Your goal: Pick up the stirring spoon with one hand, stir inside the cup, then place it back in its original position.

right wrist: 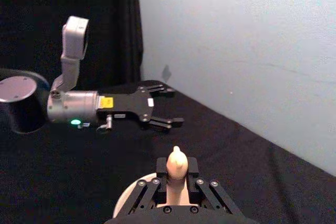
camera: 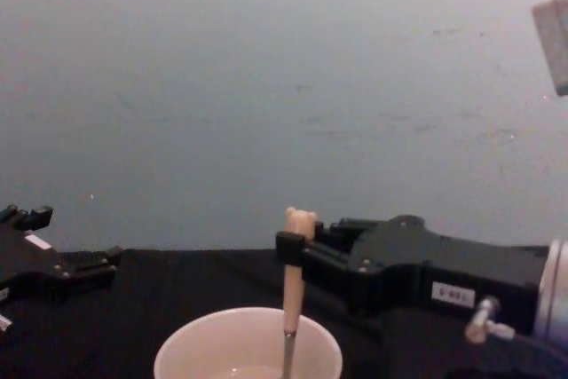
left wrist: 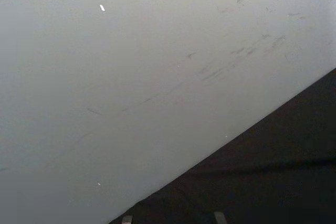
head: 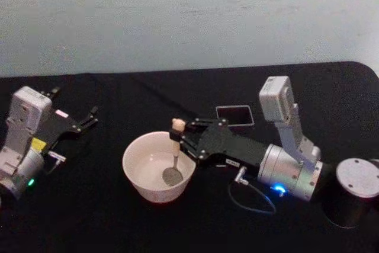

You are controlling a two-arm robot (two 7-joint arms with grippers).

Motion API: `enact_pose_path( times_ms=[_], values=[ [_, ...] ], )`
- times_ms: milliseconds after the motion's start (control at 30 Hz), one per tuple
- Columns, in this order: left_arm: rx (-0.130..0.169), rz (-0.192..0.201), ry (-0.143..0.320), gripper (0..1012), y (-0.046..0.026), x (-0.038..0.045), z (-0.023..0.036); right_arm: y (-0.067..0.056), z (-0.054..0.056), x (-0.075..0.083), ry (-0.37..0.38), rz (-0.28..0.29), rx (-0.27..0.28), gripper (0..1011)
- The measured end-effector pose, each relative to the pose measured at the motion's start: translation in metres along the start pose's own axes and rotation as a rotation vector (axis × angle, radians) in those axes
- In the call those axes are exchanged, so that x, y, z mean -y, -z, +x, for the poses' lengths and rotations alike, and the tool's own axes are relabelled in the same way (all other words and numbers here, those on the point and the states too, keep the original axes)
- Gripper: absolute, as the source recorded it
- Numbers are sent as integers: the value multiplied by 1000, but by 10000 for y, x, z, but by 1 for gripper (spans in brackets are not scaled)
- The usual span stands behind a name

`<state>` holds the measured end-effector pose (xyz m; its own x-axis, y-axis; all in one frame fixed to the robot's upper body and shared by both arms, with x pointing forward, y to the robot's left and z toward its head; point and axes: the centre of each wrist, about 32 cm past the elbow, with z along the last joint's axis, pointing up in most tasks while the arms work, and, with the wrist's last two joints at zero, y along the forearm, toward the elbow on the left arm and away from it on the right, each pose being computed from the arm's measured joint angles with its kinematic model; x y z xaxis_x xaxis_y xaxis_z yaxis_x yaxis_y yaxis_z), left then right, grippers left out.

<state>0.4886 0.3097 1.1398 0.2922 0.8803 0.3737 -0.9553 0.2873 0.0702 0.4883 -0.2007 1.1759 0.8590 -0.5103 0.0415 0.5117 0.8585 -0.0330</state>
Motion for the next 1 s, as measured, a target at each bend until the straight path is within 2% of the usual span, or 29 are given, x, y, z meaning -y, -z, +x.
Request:
enact_pose_path(
  times_ms=[267,533,833,1000],
  values=[
    [0,0,0,1001,0,0,0,39,-79,-89,-36,-11,5,211],
    [0,0,0,1001,0,0,0,62,-130,-251,-45,-16,1,212],
    [0,0,0,1001,0,0,0,57,-101,-447,-22,-10,10,212],
    [0,0,0,1002,0,0,0,47,-47,-555,25,-7,-1,212]
  ],
)
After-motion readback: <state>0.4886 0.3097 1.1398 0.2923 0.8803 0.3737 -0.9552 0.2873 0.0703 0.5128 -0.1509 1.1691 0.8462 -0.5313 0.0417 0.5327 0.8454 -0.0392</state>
